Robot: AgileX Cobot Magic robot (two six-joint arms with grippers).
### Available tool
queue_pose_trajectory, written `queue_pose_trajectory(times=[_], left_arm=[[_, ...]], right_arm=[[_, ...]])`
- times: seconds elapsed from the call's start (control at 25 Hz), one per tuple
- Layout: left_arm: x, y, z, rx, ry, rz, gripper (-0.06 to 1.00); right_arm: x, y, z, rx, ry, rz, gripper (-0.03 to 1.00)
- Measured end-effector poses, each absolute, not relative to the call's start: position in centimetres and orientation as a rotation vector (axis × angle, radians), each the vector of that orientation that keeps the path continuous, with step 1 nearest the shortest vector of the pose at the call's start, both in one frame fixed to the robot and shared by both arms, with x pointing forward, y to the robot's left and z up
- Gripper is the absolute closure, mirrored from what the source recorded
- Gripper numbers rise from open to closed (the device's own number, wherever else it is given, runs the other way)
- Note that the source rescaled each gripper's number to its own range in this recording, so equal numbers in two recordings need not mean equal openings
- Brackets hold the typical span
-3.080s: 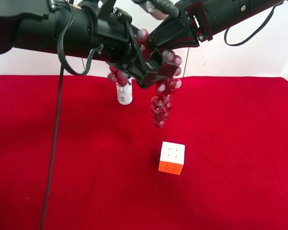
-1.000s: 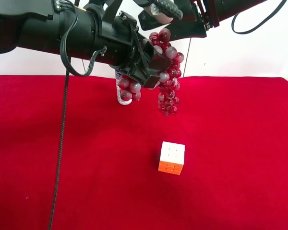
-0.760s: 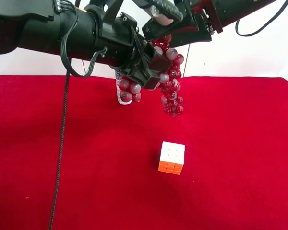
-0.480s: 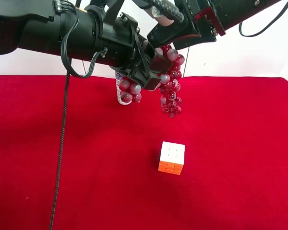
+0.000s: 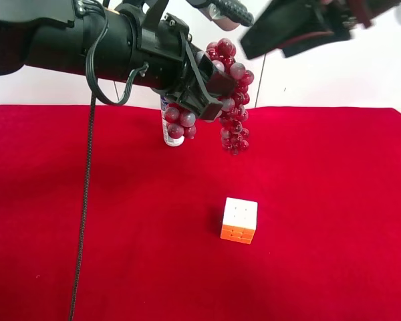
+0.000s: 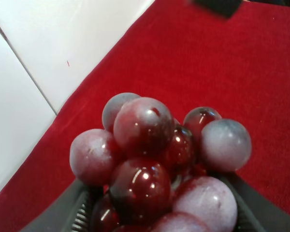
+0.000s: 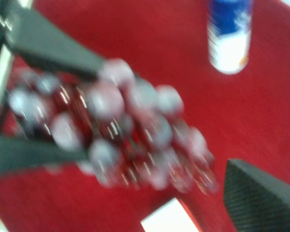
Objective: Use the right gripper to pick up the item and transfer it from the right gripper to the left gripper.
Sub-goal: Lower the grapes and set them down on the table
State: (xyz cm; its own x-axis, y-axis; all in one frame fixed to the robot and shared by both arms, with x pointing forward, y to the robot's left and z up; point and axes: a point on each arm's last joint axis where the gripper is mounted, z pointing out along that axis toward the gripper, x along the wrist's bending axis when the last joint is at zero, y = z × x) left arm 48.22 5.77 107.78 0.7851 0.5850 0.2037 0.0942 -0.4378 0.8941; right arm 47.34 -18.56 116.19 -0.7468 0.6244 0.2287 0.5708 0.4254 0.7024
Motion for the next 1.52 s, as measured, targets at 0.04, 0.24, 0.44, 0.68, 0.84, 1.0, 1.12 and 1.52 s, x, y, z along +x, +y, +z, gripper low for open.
queue_pose_trajectory(times=[0.04,0.24,0.44,0.68,0.84,1.0,1.12,1.52], left_arm=[[48.2,5.8,107.8,1.968,0.512,0.612,0.92],[48.2,5.8,107.8,1.968,0.512,0.611,0.92],[48.2,5.8,107.8,1.968,0.512,0.611,0.92],[48.2,5.8,107.8,1.968,0.513,0.611,0.92],[48.2,5.8,107.8,1.968,0.513,0.611,0.92],[48.2,5.7,107.7,1.973,0.510,0.603,0.93],[48.1,5.7,107.7,1.977,0.509,0.594,0.93],[48.1,5.7,107.7,1.960,0.552,0.565,0.93]], right_arm=[[46.8,-19.0,116.4,1.105,2.590,1.185,-0.03],[43.4,-20.7,118.2,1.129,2.543,1.067,-0.03],[38.3,-22.6,120.4,1.111,2.394,1.097,-0.03],[32.2,-25.4,118.8,1.192,2.229,1.027,-0.03],[28.1,-27.2,115.5,1.251,2.139,0.988,-0.03],[25.1,-28.5,111.8,1.303,2.069,0.986,-0.03],[22.7,-29.3,109.0,1.322,1.973,1.038,-0.03],[22.7,-29.5,105.0,1.320,1.900,1.081,-0.03]])
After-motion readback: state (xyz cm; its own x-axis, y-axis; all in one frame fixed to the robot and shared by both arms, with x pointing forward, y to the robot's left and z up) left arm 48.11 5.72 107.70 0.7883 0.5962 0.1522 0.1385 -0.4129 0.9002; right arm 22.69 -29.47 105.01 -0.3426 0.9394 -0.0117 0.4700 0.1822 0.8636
